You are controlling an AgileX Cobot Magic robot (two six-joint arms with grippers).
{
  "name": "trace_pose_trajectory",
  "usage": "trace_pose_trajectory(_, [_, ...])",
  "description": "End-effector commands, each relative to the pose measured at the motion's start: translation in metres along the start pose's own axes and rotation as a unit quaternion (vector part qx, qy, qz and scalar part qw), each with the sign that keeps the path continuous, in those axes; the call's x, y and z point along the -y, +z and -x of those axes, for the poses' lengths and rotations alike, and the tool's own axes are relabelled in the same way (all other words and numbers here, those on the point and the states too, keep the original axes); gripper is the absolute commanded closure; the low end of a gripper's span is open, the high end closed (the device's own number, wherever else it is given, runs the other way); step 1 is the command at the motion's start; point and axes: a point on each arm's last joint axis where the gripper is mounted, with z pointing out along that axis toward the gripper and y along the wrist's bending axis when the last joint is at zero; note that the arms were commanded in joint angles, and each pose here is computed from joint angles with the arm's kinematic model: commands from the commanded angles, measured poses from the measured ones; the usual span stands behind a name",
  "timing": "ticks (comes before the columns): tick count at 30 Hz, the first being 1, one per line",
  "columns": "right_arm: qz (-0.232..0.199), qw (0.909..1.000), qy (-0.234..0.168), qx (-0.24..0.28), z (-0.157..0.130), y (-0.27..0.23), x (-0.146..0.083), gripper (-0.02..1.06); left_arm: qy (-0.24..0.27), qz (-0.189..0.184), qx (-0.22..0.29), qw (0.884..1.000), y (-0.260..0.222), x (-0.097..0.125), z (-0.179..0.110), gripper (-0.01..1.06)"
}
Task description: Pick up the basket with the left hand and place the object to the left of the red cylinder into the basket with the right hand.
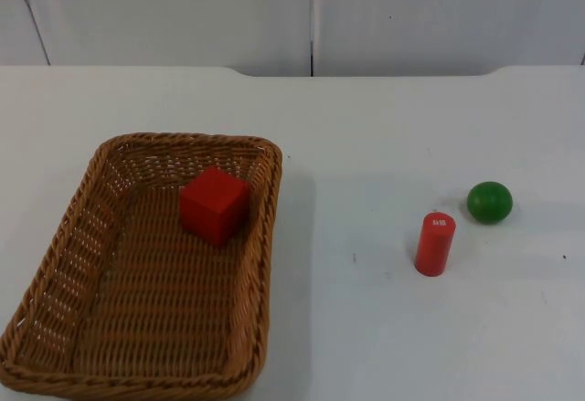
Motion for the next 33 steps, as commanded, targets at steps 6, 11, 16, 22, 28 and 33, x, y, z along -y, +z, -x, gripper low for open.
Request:
trace_pose_trajectory(6, [-0.001,1.0,-0.006,0.003,-0.0002,-0.0003,0.0,-0.01,0.001,-0.005,-0.002,1.0,0.0007,0.0006,-0.0016,0.0])
trace_pose_trajectory(11, [-0.001,1.0,-0.006,0.003,-0.0002,-0.0003,0.0,-0.01,0.001,-0.005,-0.002,1.0,0.0007,0.0006,-0.0016,0.0])
trace_pose_trajectory(16, [-0.001,1.0,-0.006,0.003,-0.0002,-0.0003,0.0,-0.01,0.001,-0.005,-0.002,1.0,0.0007,0.0006,-0.0016,0.0])
trace_pose_trajectory(22, [-0.001,1.0,-0.006,0.003,-0.0002,-0.0003,0.0,-0.01,0.0,-0.004,-0.001,1.0,0.0005,0.0006,-0.0014,0.0])
trace_pose_trajectory(28, [0.001,1.0,-0.004,0.004,0.0,-0.0003,-0.0005,-0.01,-0.013,0.022,-0.003,1.0,0.0005,0.0009,-0.0014,0.0])
trace_pose_trajectory(33, [0.001,1.0,-0.004,0.004,0.0,-0.0003,-0.0005,-0.01,-0.019,0.032,-0.003,0.999,0.0005,0.001,-0.0014,0.0])
